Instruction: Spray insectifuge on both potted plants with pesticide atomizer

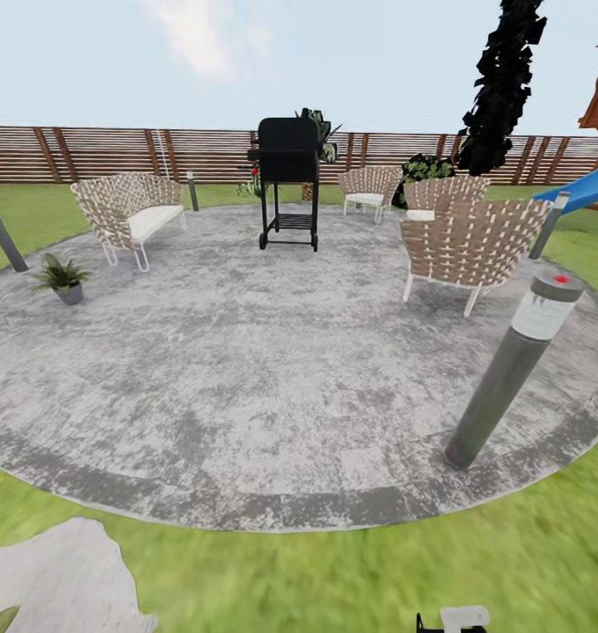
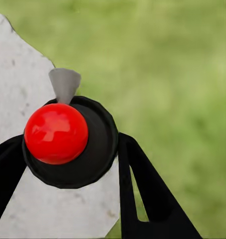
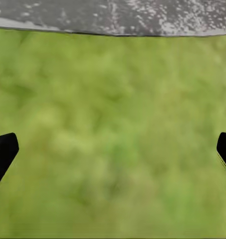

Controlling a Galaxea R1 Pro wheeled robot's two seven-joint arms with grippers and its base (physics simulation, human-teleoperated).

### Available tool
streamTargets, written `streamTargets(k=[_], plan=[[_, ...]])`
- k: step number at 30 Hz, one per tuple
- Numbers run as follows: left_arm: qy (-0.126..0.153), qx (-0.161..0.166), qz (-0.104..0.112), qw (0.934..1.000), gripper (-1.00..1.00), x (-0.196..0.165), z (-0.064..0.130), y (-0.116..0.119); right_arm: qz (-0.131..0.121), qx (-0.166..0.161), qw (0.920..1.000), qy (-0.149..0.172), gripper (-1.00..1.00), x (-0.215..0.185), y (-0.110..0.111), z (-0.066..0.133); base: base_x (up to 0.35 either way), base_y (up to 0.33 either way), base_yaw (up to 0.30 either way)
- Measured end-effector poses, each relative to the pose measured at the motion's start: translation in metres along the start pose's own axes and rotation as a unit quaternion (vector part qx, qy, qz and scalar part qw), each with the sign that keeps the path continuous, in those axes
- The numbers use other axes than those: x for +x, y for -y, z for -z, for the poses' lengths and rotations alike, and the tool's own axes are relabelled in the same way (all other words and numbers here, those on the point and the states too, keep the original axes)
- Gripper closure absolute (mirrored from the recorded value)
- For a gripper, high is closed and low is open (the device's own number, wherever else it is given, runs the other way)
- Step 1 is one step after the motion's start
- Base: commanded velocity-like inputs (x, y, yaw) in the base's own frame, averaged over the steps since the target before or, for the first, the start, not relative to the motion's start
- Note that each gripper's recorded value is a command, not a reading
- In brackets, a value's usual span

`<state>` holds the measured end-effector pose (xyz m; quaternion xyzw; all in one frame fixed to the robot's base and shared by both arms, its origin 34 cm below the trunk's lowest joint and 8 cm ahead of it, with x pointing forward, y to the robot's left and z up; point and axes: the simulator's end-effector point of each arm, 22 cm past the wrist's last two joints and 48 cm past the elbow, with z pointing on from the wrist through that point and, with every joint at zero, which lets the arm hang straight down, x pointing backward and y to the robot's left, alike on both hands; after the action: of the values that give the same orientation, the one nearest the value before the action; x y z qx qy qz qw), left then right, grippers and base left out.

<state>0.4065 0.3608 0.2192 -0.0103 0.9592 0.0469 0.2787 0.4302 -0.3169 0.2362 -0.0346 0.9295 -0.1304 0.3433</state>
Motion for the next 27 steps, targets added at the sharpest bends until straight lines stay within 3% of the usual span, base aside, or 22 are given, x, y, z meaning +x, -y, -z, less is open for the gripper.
streamTargets(k=[14, 27], plan=[[0.001, -0.003, 0.003, 1.0000, 1.00, -0.0006, 0.0001, -0.0029, 0.000, 0.000, 1.0000, 0.000, -1.00, 0.0002, -0.0003, 0.0000, 0.334, 0.065, 0.000], [0.001, -0.004, 0.003, 1.0000, 1.00, 0.0002, 0.0003, -0.0036, 0.000, 0.000, 1.0000, -0.001, -1.00, 0.0005, -0.0004, 0.0002, 0.326, 0.138, 0.237]])
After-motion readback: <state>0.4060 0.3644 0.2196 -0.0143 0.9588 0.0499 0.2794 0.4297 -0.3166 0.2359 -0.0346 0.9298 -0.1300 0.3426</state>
